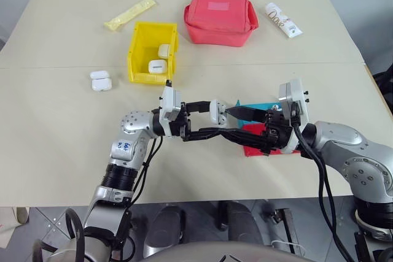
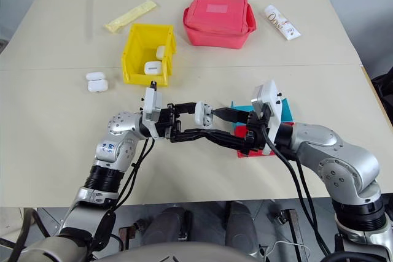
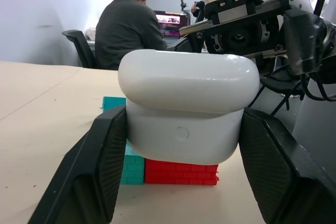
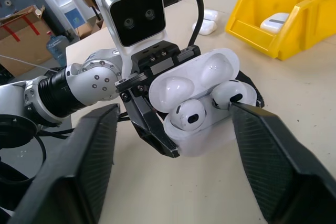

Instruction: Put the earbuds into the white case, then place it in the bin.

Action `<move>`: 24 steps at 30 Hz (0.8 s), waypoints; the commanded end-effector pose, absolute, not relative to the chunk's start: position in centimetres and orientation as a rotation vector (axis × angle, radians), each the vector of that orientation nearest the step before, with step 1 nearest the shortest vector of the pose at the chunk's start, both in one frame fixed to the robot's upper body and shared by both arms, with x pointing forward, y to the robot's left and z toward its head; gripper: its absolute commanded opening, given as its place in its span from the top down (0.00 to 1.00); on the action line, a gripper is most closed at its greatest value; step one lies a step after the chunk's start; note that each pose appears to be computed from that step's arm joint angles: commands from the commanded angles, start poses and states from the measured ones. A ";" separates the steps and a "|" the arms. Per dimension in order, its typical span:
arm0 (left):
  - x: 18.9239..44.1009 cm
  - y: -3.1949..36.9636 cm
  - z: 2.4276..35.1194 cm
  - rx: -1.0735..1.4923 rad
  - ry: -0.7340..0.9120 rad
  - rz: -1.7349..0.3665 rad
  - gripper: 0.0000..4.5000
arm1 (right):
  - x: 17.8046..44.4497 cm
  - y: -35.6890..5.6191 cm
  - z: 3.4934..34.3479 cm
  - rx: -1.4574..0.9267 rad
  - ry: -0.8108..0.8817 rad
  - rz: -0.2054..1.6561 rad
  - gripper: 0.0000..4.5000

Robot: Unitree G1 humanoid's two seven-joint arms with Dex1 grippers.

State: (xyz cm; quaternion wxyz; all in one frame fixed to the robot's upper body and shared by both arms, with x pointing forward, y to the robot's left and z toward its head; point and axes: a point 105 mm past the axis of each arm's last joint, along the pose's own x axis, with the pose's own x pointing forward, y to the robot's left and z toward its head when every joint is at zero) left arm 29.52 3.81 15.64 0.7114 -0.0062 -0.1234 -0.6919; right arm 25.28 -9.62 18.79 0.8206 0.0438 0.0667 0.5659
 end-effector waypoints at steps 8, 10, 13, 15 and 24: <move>28.6 3.4 18.3 0.054 -0.398 -1.575 0.37 | 25.5 -12.0 19.3 0.035 0.163 1.082 0.26; 28.9 3.4 18.3 0.095 -0.385 -1.558 0.37 | 25.4 -13.2 19.8 -0.004 0.157 1.038 0.26; 29.4 3.5 18.6 0.134 -0.380 -1.532 0.37 | 25.0 -14.0 20.6 -0.059 0.148 0.999 0.26; 29.6 3.4 18.9 0.154 -0.383 -1.530 0.37 | 24.4 -14.0 21.4 -0.102 0.131 0.990 0.26; 31.2 2.4 18.1 0.461 -0.308 -1.497 0.37 | 25.8 -12.5 23.5 -0.314 0.111 0.884 0.40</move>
